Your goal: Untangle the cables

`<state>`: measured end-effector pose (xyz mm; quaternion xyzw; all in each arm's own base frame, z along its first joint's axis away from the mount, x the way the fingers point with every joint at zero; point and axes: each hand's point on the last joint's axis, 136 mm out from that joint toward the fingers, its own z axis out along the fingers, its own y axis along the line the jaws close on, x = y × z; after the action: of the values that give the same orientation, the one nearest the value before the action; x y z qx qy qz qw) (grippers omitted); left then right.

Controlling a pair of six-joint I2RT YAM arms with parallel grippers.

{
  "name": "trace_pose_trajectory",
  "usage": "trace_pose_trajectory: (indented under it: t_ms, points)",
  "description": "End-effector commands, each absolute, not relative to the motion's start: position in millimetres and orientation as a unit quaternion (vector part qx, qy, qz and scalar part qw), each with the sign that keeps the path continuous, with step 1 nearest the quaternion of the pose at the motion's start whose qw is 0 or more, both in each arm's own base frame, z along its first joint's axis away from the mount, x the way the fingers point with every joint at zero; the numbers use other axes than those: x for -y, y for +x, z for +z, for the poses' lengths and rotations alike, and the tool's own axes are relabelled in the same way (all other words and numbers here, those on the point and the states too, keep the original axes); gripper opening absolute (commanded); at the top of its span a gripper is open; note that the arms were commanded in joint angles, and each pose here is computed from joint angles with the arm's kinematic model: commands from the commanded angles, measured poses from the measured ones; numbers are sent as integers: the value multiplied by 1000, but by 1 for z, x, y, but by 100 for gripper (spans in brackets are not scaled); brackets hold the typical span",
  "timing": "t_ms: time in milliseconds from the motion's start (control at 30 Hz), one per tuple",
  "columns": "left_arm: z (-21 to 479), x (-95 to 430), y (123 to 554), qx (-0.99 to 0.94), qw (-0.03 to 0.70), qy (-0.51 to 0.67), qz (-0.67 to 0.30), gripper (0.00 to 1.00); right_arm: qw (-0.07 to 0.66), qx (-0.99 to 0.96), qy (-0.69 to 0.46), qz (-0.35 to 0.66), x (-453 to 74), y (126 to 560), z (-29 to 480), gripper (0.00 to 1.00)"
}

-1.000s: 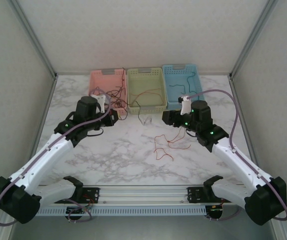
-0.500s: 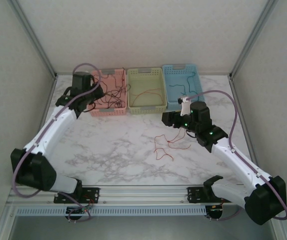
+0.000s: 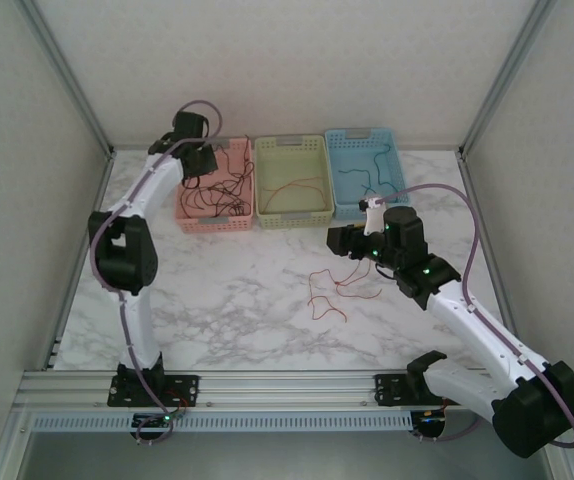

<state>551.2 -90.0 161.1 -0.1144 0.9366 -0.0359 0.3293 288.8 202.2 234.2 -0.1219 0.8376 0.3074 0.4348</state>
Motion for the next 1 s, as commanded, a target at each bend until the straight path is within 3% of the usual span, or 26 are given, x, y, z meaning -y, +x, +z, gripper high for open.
trace_pose_trajectory:
  t_ms: [0, 67, 100, 200, 267, 467, 667, 967]
  points:
    - [139, 89, 542, -963, 263, -57, -18, 0, 430, -842, -127, 300, -201, 286, 227, 65]
    - [126, 88, 542, -968, 244, -53, -16, 0, 427, -844, -127, 299, -202, 287, 225, 65]
    - [119, 88, 541, -970, 235, -53, -20, 5, 427, -844, -126, 299, -202, 287, 225, 65]
    - [110, 89, 536, -974, 217, -58, -27, 42, 424, -846, -126, 299, -203, 289, 222, 65]
    - [113, 90, 534, -973, 219, -64, -33, 55, 422, -847, -126, 299, -203, 289, 222, 65]
    - [163, 96, 530, -962, 260, -65, -48, 64, 419, -852, -117, 291, -200, 290, 219, 65]
    - [219, 100, 510, -946, 311, -68, -60, 68, 380, -897, -74, 212, -178, 302, 186, 67]
    - [292, 133, 411, -899, 399, -66, -168, 70, 242, -958, -26, 154, -162, 282, 112, 65]
